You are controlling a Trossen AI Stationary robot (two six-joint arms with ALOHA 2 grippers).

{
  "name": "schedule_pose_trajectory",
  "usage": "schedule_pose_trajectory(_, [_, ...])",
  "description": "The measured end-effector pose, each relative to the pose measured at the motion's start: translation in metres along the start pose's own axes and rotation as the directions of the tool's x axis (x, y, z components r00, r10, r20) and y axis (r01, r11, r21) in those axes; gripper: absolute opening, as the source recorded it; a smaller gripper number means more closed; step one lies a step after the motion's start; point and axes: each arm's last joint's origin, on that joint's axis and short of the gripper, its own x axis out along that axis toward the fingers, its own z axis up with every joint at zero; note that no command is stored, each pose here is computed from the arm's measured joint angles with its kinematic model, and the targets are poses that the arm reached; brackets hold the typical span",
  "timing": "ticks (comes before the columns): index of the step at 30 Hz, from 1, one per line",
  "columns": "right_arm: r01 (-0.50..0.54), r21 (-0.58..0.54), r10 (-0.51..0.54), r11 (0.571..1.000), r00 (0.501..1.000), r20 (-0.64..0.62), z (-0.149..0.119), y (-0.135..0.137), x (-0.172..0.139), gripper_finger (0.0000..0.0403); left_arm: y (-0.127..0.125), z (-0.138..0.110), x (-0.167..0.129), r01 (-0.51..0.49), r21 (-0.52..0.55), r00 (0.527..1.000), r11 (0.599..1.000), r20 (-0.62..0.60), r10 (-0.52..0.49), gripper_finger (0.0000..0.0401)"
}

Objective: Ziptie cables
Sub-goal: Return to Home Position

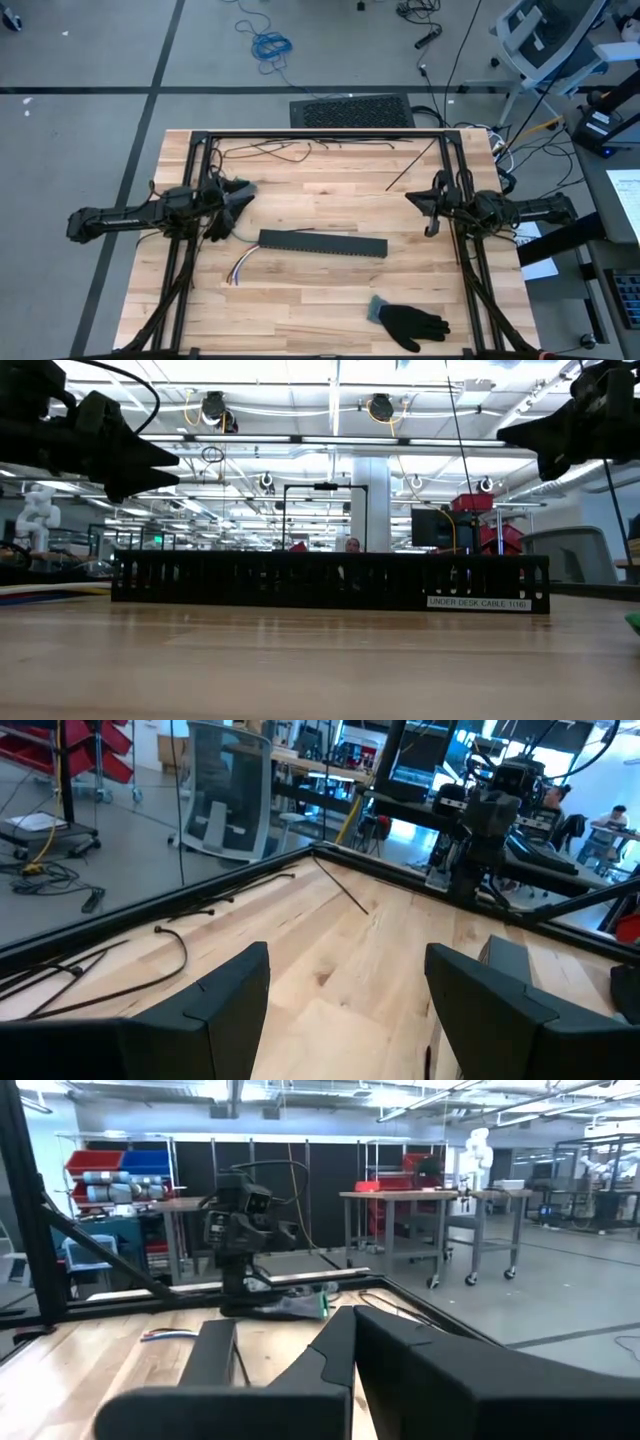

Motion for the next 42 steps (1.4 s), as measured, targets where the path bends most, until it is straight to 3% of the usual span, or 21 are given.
schedule_pose_trajectory(19, [-0.002,-0.007,0.001,1.000,1.000,-0.020,-0.0019,0.0006,0.0003,0.0000,0.0000,0.0010,-0.0008,0.002,-0.003,1.000,1.000,0.012,-0.002,0.0260])
schedule_pose_trajectory(28, [-0.002,-0.007,0.001,1.000,1.000,-0.020,-0.0019,0.0006,0.0003,0.0000,-0.0002,0.0080,-0.0066,0.023,-0.021,0.995,1.000,0.098,-0.021,0.0260])
schedule_pose_trajectory(31, [-0.002,-0.007,0.001,1.000,1.000,-0.020,-0.0019,0.0006,0.0003,0.0000,-0.0019,0.0065,-0.0068,0.088,0.034,0.993,0.996,0.073,-0.090,0.0260])
schedule_pose_trajectory(34, [-0.001,-0.007,0.001,1.000,1.000,-0.020,-0.0020,0.0005,0.0003,0.0000,-0.0057,0.0034,-0.0073,0.228,0.117,0.973,0.967,0.018,-0.231,0.0260])
schedule_pose_trajectory(38, [-0.002,-0.008,0.001,1.000,1.000,-0.022,-0.0022,0.0006,0.0003,0.0000,-0.0073,0.0029,-0.0077,0.241,0.341,0.965,0.908,0.010,-0.260,0.0260])
schedule_pose_trajectory(40, [-0.001,-0.009,0.001,1.000,1.000,-0.025,-0.0024,0.0006,0.0003,0.0000,-0.0066,0.0030,-0.0075,0.222,0.361,0.970,0.906,0.014,-0.243,0.0260])
schedule_pose_trajectory(42, [-0.001,-0.009,0.001,1.000,1.000,-0.025,-0.0024,0.0006,0.0003,0.0000,-0.0070,0.0030,-0.0076,0.233,0.292,0.969,0.927,0.013,-0.248,0.0260])
